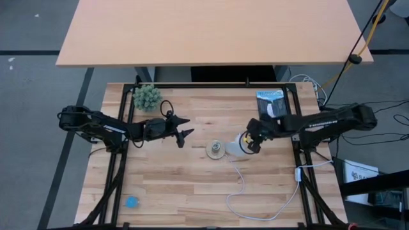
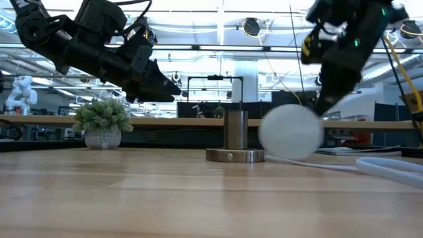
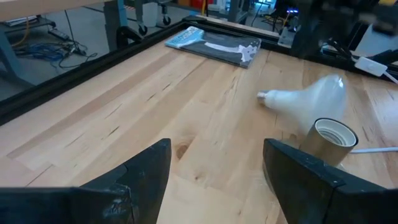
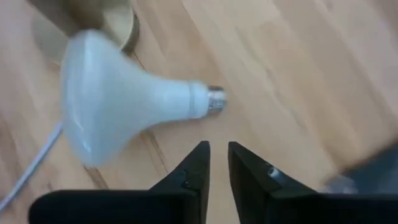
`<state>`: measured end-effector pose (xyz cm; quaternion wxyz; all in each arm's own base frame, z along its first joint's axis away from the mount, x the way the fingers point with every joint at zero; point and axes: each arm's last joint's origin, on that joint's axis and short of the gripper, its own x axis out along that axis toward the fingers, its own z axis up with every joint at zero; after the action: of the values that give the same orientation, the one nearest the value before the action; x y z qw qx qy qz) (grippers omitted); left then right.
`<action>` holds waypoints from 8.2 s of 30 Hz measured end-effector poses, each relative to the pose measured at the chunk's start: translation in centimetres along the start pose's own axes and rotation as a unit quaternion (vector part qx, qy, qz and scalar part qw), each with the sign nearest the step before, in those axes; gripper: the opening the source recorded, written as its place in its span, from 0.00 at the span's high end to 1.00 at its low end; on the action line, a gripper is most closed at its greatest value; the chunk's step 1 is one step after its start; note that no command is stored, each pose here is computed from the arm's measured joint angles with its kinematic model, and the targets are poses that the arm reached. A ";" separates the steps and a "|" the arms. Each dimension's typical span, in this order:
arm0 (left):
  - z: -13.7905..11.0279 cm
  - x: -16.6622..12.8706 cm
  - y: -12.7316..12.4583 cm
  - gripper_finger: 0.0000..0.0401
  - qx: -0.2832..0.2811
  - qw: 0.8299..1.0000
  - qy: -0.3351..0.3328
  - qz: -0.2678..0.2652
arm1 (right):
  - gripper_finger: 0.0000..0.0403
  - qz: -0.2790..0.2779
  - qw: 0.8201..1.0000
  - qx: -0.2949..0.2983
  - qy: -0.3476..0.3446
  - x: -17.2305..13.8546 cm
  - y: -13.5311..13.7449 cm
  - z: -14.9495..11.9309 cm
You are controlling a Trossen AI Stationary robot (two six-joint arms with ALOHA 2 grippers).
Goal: Screw lightbulb
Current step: Insert the white light bulb into the gold lamp
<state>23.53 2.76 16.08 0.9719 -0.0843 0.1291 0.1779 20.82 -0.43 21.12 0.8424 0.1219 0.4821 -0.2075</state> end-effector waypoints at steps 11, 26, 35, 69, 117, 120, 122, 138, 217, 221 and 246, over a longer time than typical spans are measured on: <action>0.0 0.0 0.0 0.35 -0.002 1.000 0.000 0.000 | 0.91 0.016 0.996 -0.073 -0.041 -3.0 0.5 3.1; 0.0 0.0 0.0 0.35 -0.002 1.000 0.000 0.000 | 0.90 -0.048 0.987 0.137 0.070 -3.0 -0.6 0.8; 0.0 0.0 0.0 0.35 -0.002 1.000 0.000 0.000 | 0.90 -0.111 0.967 0.196 0.121 -0.4 -1.6 -2.8; -0.1 0.0 -0.1 0.35 -0.003 1.000 0.004 -0.002 | 0.91 0.089 0.970 0.210 0.084 3.6 -0.5 -4.2; -0.1 0.0 -0.2 0.35 -0.004 1.000 0.003 -0.004 | 0.91 0.040 0.988 0.122 -0.085 3.8 -1.5 -1.4; -0.1 0.0 -0.2 0.35 -0.003 1.000 0.003 -0.004 | 0.90 0.025 0.984 0.126 -0.124 3.3 -2.1 0.1; -0.1 0.0 -0.2 0.35 -0.003 1.000 0.003 -0.004 | 0.90 0.020 0.981 0.130 -0.140 2.7 -2.6 1.3; 0.2 0.0 0.0 0.35 -0.004 1.000 -0.008 -0.002 | 0.43 -0.040 0.999 -0.020 -0.007 3.9 -5.0 12.8; 0.9 0.1 -1.1 0.35 0.057 0.994 -0.063 -0.074 | 0.68 0.177 0.881 0.149 -0.413 2.9 -1.1 -2.0; 0.2 1.0 -1.3 0.35 0.048 0.995 -0.046 -0.075 | 0.68 0.193 0.870 0.122 -0.436 3.6 0.9 -2.7; 0.2 7.7 -5.2 0.35 0.055 0.971 -0.089 -0.215 | 0.58 0.189 0.903 0.009 -0.385 7.9 6.6 1.7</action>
<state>32.44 0.48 14.69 0.9981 -0.0399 0.0301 -0.0360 28.77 2.85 15.18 0.9847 0.1289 0.0867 -0.0792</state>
